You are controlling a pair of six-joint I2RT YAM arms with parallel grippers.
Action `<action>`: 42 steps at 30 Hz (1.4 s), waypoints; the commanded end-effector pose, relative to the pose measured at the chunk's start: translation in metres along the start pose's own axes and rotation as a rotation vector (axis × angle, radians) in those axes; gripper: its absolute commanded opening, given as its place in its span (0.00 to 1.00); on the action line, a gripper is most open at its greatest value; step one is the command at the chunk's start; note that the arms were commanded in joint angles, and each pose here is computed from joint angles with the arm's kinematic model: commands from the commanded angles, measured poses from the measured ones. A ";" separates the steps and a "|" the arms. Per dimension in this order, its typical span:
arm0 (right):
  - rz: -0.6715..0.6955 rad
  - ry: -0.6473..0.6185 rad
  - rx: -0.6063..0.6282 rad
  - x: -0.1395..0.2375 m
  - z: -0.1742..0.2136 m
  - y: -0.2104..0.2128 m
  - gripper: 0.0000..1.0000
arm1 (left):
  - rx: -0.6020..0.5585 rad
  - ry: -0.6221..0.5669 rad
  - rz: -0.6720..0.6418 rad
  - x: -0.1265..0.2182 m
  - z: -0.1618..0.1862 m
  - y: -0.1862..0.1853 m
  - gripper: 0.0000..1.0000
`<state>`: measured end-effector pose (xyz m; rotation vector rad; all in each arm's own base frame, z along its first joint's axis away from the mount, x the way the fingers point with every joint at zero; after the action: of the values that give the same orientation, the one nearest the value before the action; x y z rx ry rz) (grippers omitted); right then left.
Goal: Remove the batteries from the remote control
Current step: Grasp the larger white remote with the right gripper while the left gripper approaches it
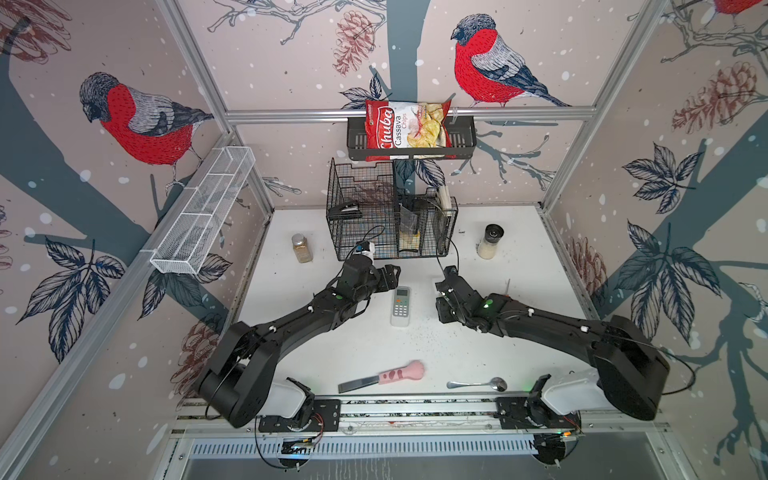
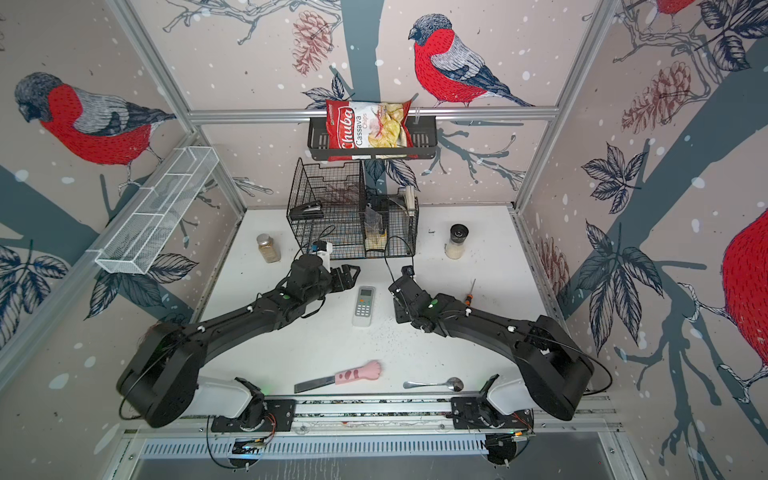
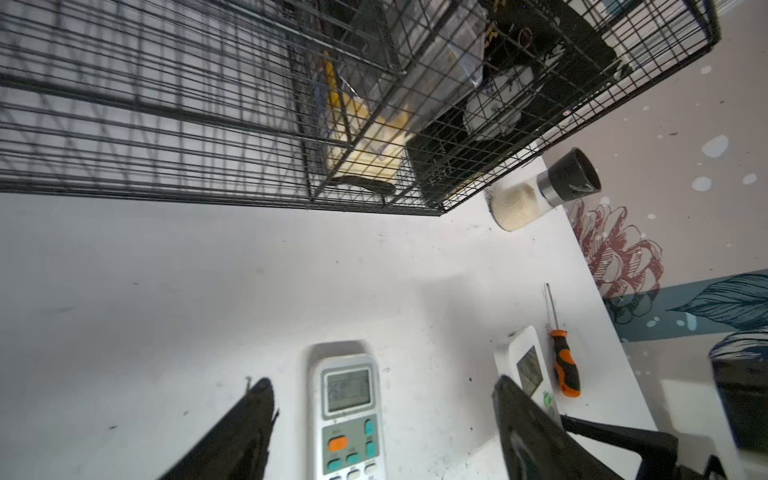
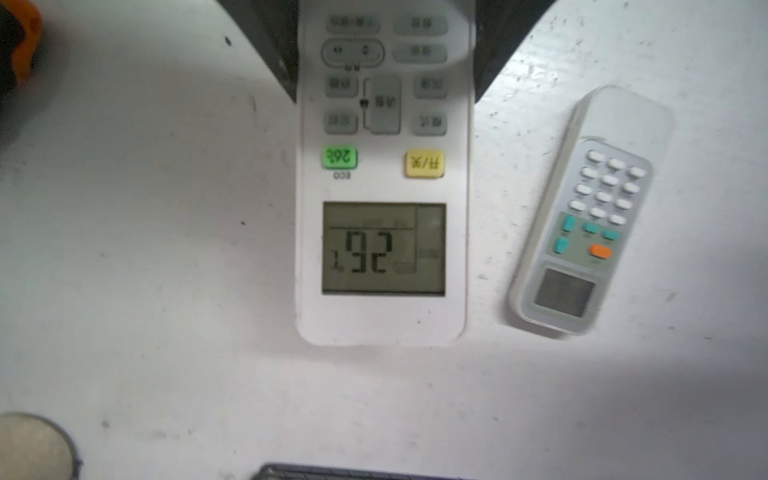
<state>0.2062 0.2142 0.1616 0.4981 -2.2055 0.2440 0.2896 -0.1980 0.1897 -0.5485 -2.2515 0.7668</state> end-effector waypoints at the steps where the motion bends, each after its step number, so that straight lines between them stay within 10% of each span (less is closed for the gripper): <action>1: -0.057 -0.073 0.073 0.010 -0.011 0.007 0.33 | 0.023 -0.012 0.167 -0.009 -0.005 -0.025 0.81; 42: -0.079 -0.196 0.137 0.014 -0.047 0.025 0.32 | 0.134 0.100 0.454 -0.044 0.021 -0.054 0.40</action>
<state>0.2160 0.2434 0.1949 0.6889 -2.3180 0.3270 0.2941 -0.2669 0.1804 -0.9404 -1.9867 1.0301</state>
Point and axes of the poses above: each gripper's point midway between its finger pads, its own x axis back along the fingers, its own y axis along the line the jaws close on, z = x × y, the point moved 9 cm from there along x, back along the fingers, and after that the axes turned 7 degrees about x, right-handed, at the moved point
